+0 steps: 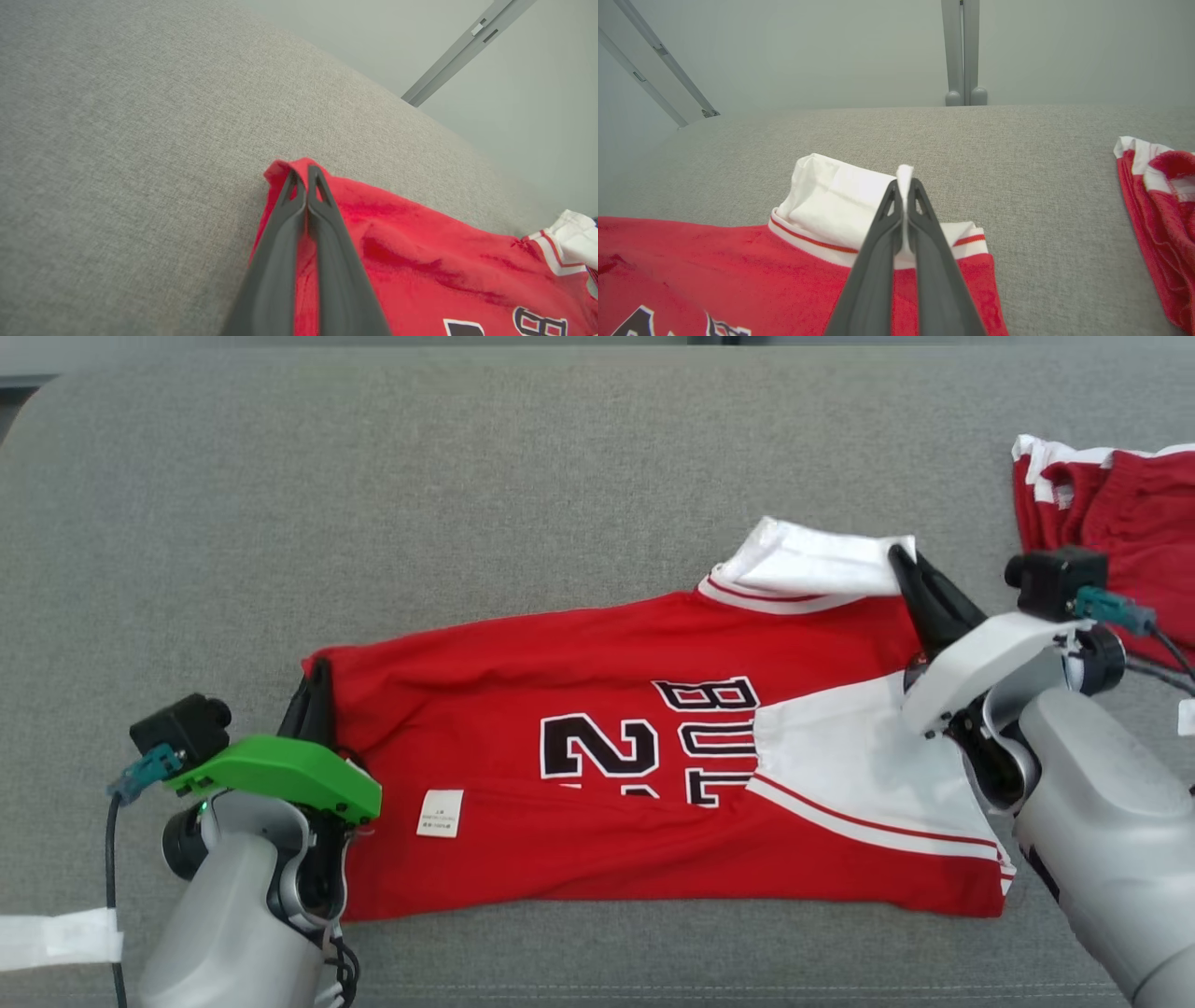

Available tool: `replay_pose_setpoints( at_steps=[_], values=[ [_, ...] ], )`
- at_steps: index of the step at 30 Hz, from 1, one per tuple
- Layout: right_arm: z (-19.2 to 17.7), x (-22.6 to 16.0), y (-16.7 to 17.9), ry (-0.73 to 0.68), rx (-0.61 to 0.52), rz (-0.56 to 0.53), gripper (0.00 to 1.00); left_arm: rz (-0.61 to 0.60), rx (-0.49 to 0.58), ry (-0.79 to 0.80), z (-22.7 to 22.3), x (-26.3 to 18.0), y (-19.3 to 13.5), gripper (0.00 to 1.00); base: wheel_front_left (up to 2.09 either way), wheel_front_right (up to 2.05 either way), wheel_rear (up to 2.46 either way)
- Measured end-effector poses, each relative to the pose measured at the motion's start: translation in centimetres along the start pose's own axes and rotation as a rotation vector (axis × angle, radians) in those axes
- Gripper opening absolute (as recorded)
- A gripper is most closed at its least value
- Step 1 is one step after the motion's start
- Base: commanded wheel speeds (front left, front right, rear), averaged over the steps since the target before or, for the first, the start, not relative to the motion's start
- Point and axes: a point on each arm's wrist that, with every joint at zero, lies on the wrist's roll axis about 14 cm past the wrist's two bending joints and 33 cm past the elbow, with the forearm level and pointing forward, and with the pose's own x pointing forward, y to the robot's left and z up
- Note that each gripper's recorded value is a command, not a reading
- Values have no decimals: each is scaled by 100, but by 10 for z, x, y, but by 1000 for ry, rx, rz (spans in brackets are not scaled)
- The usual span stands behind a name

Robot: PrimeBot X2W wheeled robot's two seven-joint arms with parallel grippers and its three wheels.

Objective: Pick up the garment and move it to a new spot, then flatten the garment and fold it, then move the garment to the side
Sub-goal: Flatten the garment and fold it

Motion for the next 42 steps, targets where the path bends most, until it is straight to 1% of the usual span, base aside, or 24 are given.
replay_pose_setpoints(
  at_steps=[6, 11, 14, 16, 20, 22, 25, 28, 29, 30, 31, 32, 33, 38, 42],
  values=[
    [-11, -36, 6, 4, 62, -26, 0, 9, -61, -19, -1, -22, 3, 0, 0, 0, 0],
    [3, -62, 7, -71, 113, -53, 0, -4, -107, -37, -3, -39, -1, 0, 0, 0, 0],
    [2, -79, 1, -81, 123, -80, 0, -23, -114, -30, -8, -47, -6, 0, 0, 0, 0],
    [-7, -95, -2, -69, 125, -99, 0, -30, -123, -13, -16, -55, -8, 0, 0, 0, 0],
    [-16, -105, 8, -53, 115, -79, 0, 6, -125, 18, -30, -68, 4, 0, 0, 0, 0],
    [-26, -112, 11, -29, 106, -73, 0, 37, -131, 30, -36, -76, 13, 0, 0, 0, 0],
    [-45, -127, 15, 18, 99, -72, 0, 58, -148, 36, -40, -86, 20, 0, 0, 0, 0],
    [-55, -134, 17, 45, 99, -73, 0, 78, -155, 54, -47, -93, 26, 0, 0, 0, 0],
    [-58, -136, 18, 51, 99, -73, 17, 87, -157, 62, -50, -95, 29, 6, 0, 0, 0],
    [-60, -137, 18, 58, 100, -74, 36, 93, -160, 72, -53, -97, 30, 26, 0, 0, 0],
    [-62, -138, 19, 64, 99, -73, 48, 96, -160, 79, -55, -99, 31, 44, 0, 0, 0],
    [-65, -140, 19, 71, 95, -72, 100, 97, -160, 81, -55, -99, 32, 81, 0, 0, 0],
    [-67, -142, 19, 79, 89, -74, 100, 96, -160, 79, -55, -100, 32, 100, 0, 0, 0],
    [-79, -157, 11, 114, 63, -95, 100, 105, -151, 66, -50, -104, 36, 100, 0, 0, 0],
    [-84, -169, -1, 128, 65, -137, 100, 135, -137, 38, -39, -107, 51, 100, 0, 0, 0]
  ],
)
